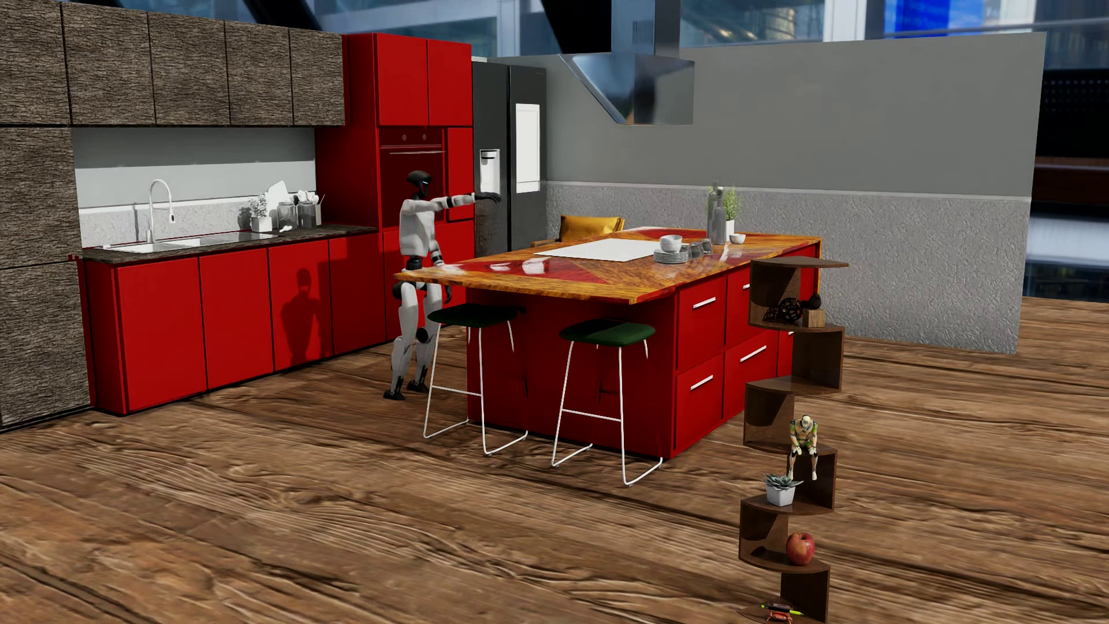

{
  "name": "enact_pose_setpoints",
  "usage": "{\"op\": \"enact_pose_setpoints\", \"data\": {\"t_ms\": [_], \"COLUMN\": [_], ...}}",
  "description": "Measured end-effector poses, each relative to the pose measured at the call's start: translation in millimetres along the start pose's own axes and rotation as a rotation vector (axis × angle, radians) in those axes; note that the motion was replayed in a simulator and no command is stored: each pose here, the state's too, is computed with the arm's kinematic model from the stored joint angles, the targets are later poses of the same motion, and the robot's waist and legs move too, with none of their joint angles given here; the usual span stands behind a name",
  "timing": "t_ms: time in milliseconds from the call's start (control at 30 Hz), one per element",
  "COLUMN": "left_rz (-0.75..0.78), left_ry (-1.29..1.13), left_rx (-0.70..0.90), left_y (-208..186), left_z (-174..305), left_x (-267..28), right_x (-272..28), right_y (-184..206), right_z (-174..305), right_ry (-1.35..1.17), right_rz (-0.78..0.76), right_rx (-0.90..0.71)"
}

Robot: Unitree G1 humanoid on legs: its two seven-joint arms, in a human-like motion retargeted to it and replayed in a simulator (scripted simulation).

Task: Reach out

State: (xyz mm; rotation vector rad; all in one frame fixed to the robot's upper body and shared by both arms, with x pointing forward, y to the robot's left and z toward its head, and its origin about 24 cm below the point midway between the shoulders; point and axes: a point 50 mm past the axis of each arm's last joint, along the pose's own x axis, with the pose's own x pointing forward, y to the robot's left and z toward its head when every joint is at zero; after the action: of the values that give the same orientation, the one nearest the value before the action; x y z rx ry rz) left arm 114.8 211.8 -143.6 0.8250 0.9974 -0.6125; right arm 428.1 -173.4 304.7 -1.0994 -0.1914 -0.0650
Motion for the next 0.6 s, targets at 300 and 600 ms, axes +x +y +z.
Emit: {"op": "enact_pose_setpoints", "data": {"t_ms": [300,600], "left_rz": [0.004,0.019], "left_ry": [-0.026,-0.006], "left_rx": [-0.015,-0.015], "left_y": [-0.1,5.5], "left_z": [6.3,1.1], "left_x": [0.4,-0.2], "right_x": [0.2,0.3], "right_y": [-3.6,-1.3], "right_z": [2.1,2.4], "right_ry": [-0.005,-0.006], "right_rz": [-0.011,-0.004], "right_rx": [0.016,0.004]}}
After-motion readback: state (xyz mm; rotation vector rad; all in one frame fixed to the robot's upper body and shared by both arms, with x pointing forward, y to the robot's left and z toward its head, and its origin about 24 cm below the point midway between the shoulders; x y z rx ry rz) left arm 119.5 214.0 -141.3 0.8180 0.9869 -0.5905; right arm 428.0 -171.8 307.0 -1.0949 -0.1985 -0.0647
